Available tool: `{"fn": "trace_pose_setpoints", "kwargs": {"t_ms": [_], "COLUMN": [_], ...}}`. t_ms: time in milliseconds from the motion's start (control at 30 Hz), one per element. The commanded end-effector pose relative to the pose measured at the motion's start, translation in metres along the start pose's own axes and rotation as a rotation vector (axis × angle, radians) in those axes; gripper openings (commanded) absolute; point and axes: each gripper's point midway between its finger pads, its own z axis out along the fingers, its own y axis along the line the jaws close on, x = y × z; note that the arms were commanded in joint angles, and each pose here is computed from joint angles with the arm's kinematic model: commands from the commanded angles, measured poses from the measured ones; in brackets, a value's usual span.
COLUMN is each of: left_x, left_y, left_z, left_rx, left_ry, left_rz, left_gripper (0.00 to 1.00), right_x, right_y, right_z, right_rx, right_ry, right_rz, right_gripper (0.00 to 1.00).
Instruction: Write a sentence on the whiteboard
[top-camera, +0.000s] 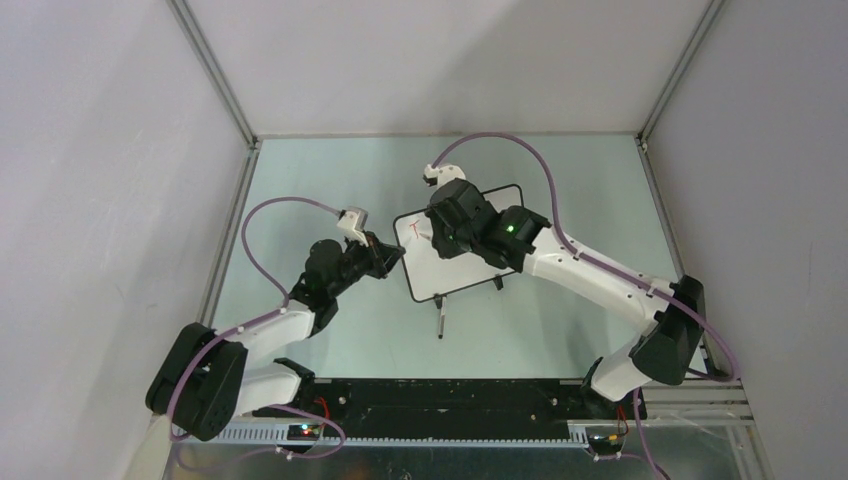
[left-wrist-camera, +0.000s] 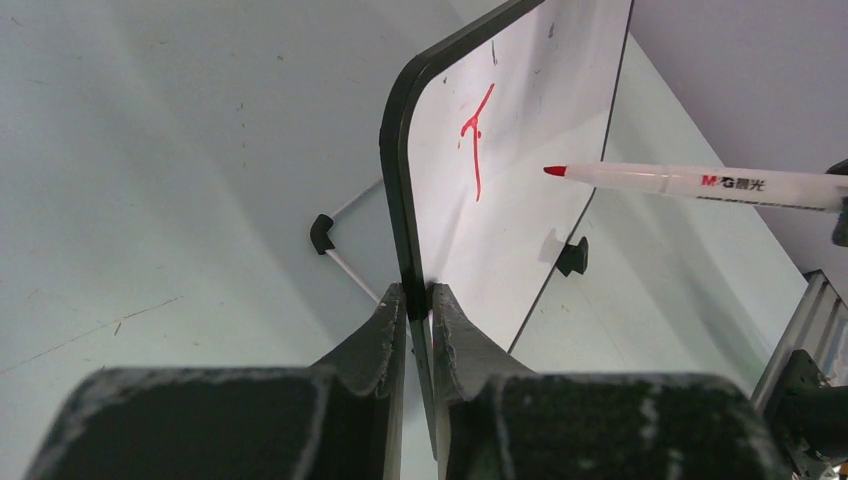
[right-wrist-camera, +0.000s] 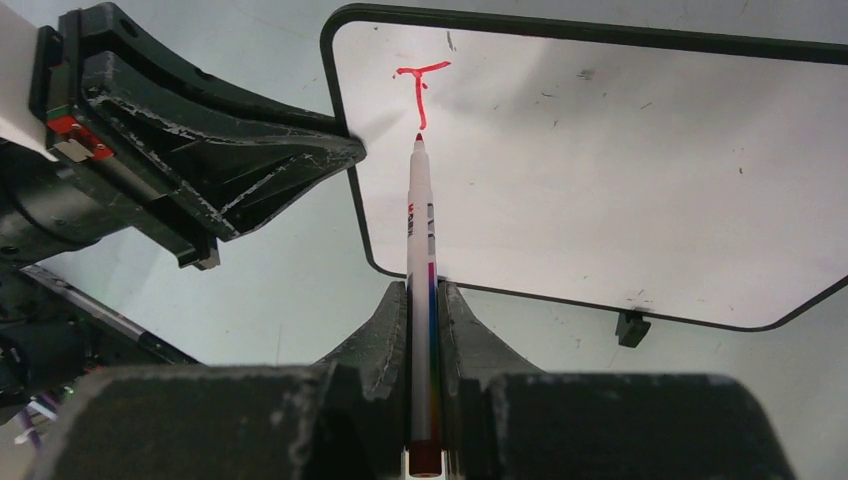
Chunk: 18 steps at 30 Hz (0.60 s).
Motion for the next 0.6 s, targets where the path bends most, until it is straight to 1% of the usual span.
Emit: {"fn": "trace_pose_setpoints", "kwargs": {"t_ms": [0,300,567], "left_x": [-0.022,-0.018,-0.023], "left_y": [-0.009,-0.003,0.005], "left_z": [0.005,0.006,-0.002], "left_rx": [0.014,-0.014,-0.065], "left_ry": [-0.048,-0.029,-0.055], "left_rz": [0.05,0.058,0.089], "left_gripper": [0.14,0.13,0.11], "right_x": [-0.014,-0.022,-0.021], "right_y": [-0.002,-0.009,-0.011], "right_z": [-0.003,-0.003,0.001], "right_rx": [0.026,0.056,0.06], "right_ry": [-0.057,-0.08,-0.074], "right_rz": [-0.014,-0.019,-0.015], "right_gripper": [0.0,0.0,0.0]}}
